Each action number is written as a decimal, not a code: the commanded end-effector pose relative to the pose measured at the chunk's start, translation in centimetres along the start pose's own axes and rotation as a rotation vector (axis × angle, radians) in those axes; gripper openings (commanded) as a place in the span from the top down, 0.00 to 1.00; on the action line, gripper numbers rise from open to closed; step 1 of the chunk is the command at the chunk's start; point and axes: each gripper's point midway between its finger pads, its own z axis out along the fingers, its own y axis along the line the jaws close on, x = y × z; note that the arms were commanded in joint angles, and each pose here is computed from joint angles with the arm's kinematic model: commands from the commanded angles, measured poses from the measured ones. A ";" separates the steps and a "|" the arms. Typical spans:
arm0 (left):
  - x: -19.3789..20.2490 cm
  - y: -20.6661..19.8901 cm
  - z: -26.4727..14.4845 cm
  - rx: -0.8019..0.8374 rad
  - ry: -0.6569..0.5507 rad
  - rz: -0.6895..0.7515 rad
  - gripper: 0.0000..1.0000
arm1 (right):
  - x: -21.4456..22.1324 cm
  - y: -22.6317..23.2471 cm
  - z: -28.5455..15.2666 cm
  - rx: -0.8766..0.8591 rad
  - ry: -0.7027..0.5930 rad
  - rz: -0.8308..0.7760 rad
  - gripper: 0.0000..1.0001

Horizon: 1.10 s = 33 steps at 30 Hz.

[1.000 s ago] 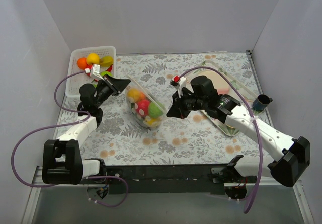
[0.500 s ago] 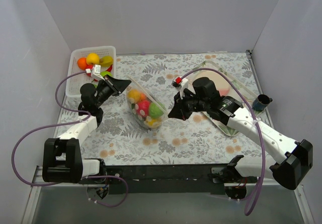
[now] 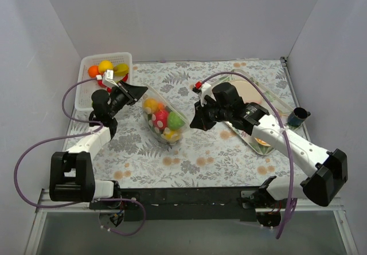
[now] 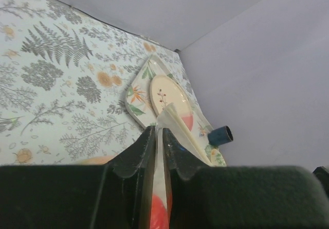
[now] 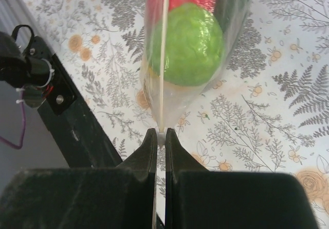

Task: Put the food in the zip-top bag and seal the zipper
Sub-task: Place the zipper food storage bag at the center of the board.

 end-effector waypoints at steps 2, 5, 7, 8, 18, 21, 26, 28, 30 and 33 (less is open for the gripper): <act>-3.6 0.1 1.3 -0.050 -0.085 0.012 0.84 | -2.6 -3.7 1.0 0.169 -0.016 0.059 0.99; -3.7 1.0 2.3 -0.079 -0.063 -0.001 0.59 | -3.8 -6.3 2.0 0.226 -0.017 0.094 0.99; -4.2 1.4 3.0 -0.098 -0.057 -0.009 0.32 | -4.2 -8.4 3.0 0.267 -0.005 0.119 0.99; -4.3 1.6 3.2 -0.102 -0.055 -0.003 0.31 | -5.0 -9.1 3.2 0.285 -0.018 0.115 0.99; -5.2 1.7 3.1 -0.239 -0.060 -0.106 0.02 | -7.8 -16.2 7.4 0.363 -0.008 0.178 0.77; -4.1 1.8 2.3 -0.310 -0.034 -0.119 0.02 | -7.6 -17.5 8.7 0.374 0.009 0.189 0.71; -1.6 1.0 0.8 -0.405 0.029 -0.117 0.02 | -7.8 -19.4 9.6 0.420 0.014 0.211 0.41; -0.5 0.0 0.0 -0.430 0.055 -0.097 0.02 | -8.1 -19.7 9.1 0.429 0.000 0.229 0.27; 0.1 -0.5 -0.9 -0.475 0.077 -0.069 0.02 | -8.6 -19.8 8.3 0.450 -0.023 0.240 0.15; 0.5 -1.4 -2.5 -0.519 0.094 -0.024 0.02 | -9.1 -19.4 6.3 0.488 -0.064 0.248 0.01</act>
